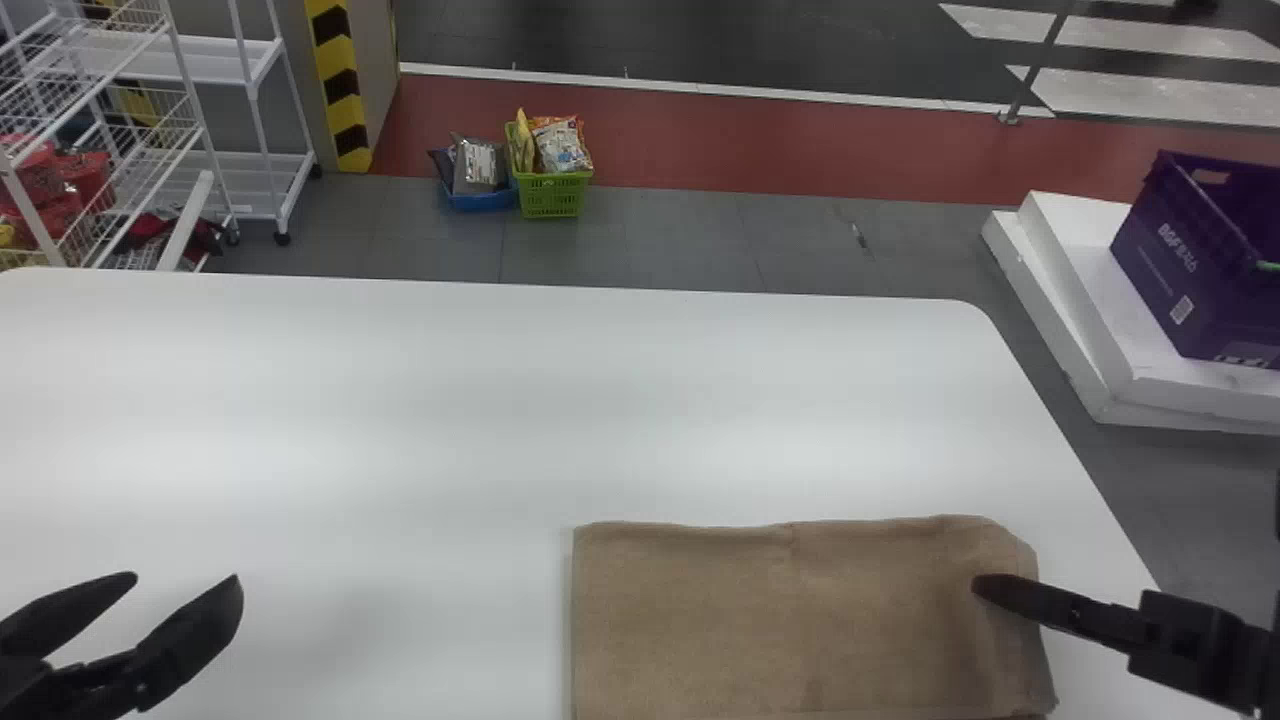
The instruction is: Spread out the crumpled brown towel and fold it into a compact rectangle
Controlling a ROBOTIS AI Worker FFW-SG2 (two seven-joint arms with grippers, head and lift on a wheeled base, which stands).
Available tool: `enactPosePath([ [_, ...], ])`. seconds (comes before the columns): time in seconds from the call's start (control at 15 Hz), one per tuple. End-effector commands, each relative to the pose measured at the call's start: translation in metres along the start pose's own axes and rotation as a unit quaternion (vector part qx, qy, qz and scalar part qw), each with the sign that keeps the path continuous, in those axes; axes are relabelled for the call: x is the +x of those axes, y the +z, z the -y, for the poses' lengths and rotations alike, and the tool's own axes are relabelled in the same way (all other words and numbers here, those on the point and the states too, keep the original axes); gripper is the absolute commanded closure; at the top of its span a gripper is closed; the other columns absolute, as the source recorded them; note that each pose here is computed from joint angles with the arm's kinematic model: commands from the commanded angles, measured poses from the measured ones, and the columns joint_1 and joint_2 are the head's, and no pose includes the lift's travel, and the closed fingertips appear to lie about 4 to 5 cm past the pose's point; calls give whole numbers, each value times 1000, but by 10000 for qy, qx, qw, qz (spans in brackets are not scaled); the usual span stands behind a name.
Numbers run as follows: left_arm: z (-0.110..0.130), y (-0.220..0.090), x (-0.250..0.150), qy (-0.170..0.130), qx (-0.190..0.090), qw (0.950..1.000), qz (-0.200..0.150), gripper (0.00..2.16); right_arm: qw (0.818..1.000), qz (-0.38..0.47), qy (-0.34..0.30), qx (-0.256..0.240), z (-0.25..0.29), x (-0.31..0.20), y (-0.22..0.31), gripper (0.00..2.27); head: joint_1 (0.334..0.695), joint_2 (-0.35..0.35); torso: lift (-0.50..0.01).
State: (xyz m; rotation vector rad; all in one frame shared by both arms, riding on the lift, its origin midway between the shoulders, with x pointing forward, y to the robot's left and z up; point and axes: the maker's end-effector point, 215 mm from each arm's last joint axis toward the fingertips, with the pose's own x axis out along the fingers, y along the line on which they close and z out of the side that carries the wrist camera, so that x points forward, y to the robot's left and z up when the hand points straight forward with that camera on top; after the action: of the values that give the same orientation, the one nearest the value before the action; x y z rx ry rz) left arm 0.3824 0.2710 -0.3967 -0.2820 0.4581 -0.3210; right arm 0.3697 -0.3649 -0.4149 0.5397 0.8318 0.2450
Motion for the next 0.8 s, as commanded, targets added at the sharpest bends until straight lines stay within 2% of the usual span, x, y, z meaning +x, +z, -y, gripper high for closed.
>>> enactPosePath([
  [0.0, 0, 0, 0, 8, -13, 10000, 5, 76, 9999, -86, -106, -25, 2, 2, -3, 559, 695, -143, -127],
  [0.73, -3, -2, 1, 16, -31, 10000, 3, 76, 9997, -75, -146, 161, 11, -13, -7, 556, 695, -156, -127],
])
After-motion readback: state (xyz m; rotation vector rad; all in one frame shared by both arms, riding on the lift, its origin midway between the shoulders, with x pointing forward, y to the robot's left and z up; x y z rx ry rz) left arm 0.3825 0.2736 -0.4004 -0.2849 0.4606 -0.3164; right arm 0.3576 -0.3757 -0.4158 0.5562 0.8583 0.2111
